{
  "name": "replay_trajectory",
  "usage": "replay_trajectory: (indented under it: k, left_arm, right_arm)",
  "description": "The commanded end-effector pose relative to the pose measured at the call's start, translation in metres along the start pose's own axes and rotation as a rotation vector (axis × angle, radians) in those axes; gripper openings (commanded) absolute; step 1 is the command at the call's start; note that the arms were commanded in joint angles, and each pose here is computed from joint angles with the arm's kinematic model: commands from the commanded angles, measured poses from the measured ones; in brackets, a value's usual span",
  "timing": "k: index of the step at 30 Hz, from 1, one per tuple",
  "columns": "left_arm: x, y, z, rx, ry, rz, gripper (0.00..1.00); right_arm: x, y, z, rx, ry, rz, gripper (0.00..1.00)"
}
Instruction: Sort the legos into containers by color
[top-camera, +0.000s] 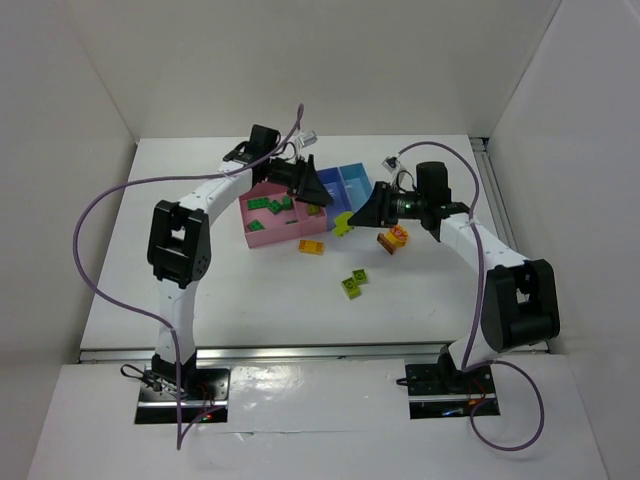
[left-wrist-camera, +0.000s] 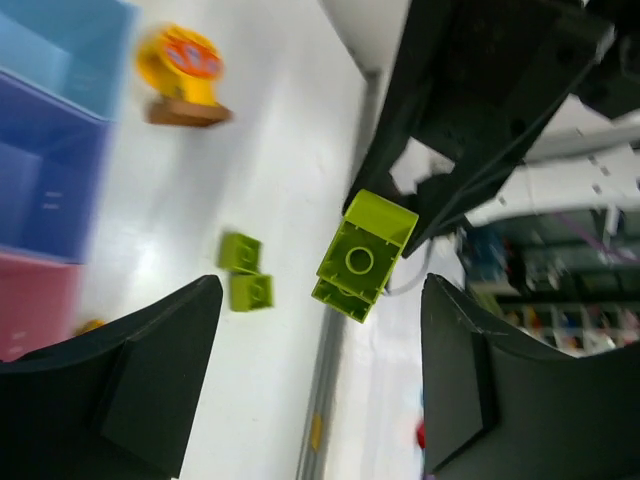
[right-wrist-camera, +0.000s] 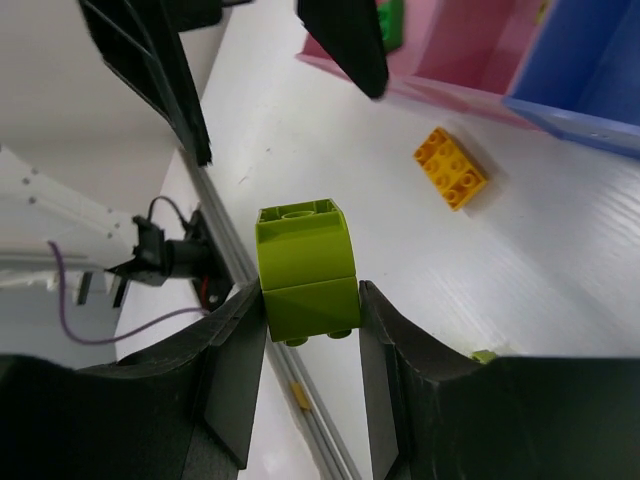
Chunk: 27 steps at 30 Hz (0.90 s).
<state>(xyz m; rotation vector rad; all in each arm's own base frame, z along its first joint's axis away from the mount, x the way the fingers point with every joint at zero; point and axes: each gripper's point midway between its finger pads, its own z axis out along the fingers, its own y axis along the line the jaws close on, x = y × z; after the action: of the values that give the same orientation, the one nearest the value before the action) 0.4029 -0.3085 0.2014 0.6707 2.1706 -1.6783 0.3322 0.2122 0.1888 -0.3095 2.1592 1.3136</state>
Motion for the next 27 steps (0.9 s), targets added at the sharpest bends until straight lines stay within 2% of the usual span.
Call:
replay_trajectory:
  k: [1,5,8,13,17,18,20,21,25,27]
  left_arm:
    - [0.018,-0.046,0.006,0.228,0.07,0.112,0.82]
    - [0.023,-0.06,0.012,0.294,0.102,0.161,0.83]
    - [0.034,-0.051,0.025,0.234,0.141,0.146,0.83]
    - [0.038,-0.052,0.032,0.232,0.165,0.139,0.75]
    - [0.042,-0.057,0.034,0.255,0.175,0.139,0.55]
    - [0.042,-0.057,0.034,0.255,0.175,0.139,0.47]
    - [0.044,-0.057,0.034,0.264,0.177,0.139,0.36]
    - [0.044,-0.057,0.034,0.264,0.177,0.139,0.25]
    - [0.044,-0.058,0.034,0.273,0.177,0.138,0.01]
    - [0.041,-0.054,0.03,0.257,0.168,0.127,0.0]
  right_arm:
    - [-0.009,0.035,-0.01,-0.152,0.011,-0.087,0.17]
    - [-0.007,0.034,-0.008,-0.16,0.022,-0.077,0.17]
    - [-0.004,0.034,-0.008,-0.179,0.036,-0.07,0.17]
    - [-0.005,0.037,-0.009,-0.188,0.039,-0.08,0.17]
    - [-0.005,0.037,-0.009,-0.188,0.039,-0.08,0.17]
    - [-0.005,0.037,-0.009,-0.188,0.039,-0.08,0.17]
    - [-0.006,0.036,-0.008,-0.18,0.035,-0.08,0.17]
    - [-0.005,0.036,-0.008,-0.178,0.039,-0.073,0.17]
    - [-0.004,0.034,-0.008,-0.167,0.041,-0.063,0.17]
    - [-0.004,0.03,-0.007,-0.146,0.038,-0.054,0.17]
